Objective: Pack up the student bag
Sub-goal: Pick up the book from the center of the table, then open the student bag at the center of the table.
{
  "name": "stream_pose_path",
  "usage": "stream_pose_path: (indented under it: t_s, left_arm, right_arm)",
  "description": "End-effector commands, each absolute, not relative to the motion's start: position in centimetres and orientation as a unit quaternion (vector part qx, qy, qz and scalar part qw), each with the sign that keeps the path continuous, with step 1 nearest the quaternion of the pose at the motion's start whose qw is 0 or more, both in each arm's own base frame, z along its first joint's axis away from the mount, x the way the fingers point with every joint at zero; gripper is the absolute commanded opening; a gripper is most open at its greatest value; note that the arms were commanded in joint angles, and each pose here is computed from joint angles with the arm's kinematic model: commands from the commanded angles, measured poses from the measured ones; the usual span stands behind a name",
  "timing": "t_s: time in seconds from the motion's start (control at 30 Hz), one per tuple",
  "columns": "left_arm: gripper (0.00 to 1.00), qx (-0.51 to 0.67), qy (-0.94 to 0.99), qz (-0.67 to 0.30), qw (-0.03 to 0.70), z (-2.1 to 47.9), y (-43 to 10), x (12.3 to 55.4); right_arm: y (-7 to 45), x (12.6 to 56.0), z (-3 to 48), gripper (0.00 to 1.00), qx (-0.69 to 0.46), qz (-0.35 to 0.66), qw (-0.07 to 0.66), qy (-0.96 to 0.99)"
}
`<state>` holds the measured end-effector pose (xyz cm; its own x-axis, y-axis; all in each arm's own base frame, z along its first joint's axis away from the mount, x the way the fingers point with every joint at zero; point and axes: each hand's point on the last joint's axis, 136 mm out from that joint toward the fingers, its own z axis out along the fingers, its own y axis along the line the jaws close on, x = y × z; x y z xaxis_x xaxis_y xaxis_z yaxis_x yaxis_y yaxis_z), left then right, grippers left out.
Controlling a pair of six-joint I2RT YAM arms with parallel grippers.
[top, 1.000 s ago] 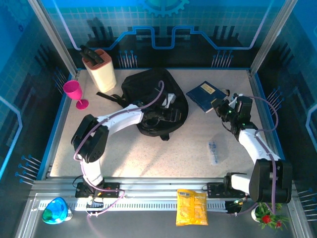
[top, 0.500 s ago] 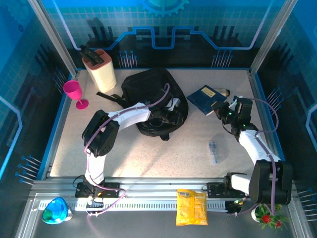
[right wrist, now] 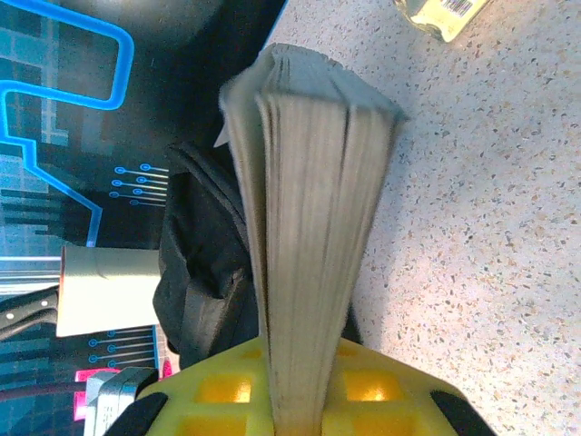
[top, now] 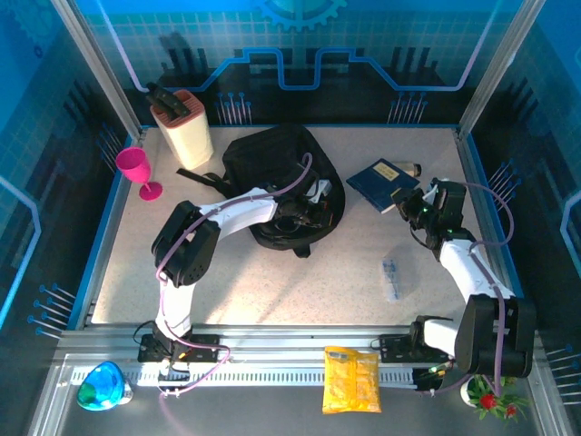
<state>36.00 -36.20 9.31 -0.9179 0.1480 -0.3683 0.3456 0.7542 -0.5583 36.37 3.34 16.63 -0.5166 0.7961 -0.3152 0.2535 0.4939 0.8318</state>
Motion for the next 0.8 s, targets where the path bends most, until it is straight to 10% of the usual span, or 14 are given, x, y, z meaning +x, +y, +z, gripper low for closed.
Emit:
stream_pose_path:
  t_s: [0.0, 0.77]
  left_arm:
    - [0.00, 0.138, 0.911, -0.337, 0.195, 13.8, -35.6, 36.9]
    - [0.00, 0.125, 0.825, -0.402, 0.378, 26.4, -34.3, 41.1]
  right_arm:
    - [3.1, 35.7, 18.2, 0.08, 0.311, 0.374, 0.381, 0.786]
    - [14.3, 31.8, 19.0, 0.09, 0.248, 0.415, 0.314, 0.817]
